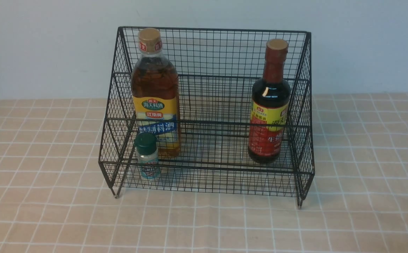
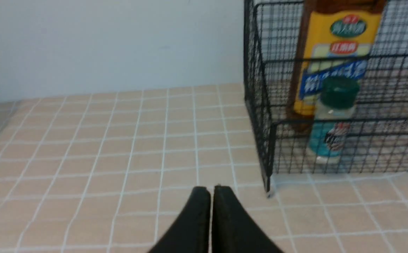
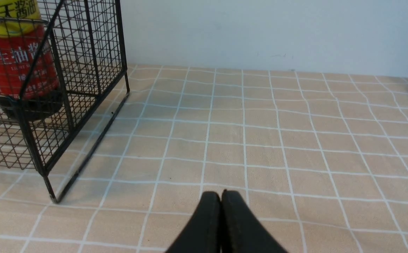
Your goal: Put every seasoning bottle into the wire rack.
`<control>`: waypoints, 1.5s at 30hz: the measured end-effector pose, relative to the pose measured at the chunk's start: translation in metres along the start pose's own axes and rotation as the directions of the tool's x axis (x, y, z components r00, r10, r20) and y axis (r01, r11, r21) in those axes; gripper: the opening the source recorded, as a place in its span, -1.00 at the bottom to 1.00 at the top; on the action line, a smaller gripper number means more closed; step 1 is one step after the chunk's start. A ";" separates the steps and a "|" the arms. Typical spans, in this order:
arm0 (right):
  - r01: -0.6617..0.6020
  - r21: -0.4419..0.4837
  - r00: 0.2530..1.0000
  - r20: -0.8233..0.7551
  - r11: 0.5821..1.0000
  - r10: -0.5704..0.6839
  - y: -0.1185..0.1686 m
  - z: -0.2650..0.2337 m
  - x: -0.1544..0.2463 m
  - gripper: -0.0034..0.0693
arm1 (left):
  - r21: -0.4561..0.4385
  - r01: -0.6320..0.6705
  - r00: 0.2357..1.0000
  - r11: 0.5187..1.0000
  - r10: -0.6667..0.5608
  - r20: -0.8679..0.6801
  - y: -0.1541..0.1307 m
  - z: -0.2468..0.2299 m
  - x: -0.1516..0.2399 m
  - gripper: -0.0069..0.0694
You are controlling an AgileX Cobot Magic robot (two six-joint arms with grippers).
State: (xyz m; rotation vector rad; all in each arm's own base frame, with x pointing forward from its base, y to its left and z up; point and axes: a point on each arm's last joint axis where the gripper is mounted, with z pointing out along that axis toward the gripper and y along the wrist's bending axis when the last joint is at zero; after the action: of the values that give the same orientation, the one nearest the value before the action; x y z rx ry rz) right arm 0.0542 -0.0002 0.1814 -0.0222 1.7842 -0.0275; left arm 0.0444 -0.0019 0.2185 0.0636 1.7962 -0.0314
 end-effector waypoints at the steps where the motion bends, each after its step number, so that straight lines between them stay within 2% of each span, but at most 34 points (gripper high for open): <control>1: 0.000 0.000 1.000 0.000 1.000 0.000 0.000 0.000 0.000 -0.94 | -0.011 0.008 1.000 1.000 -0.008 -0.022 0.000 0.005 0.011 -0.84; 4: 0.000 0.000 1.000 0.000 1.000 0.000 0.000 0.000 0.000 -0.94 | -0.036 0.021 0.993 0.999 -0.025 -0.114 0.001 0.017 0.045 -0.84; 45: -0.018 0.000 1.000 0.001 1.000 0.018 0.000 0.000 0.000 -0.94 | -0.040 0.020 0.996 0.999 -0.024 -0.086 0.001 0.018 0.044 -0.84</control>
State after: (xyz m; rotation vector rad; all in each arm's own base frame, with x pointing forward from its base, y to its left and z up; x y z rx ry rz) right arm 0.0542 -0.0002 0.1815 -0.0061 1.7830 -0.0142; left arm 0.0521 -0.0006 0.1711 0.0176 1.8835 -0.0098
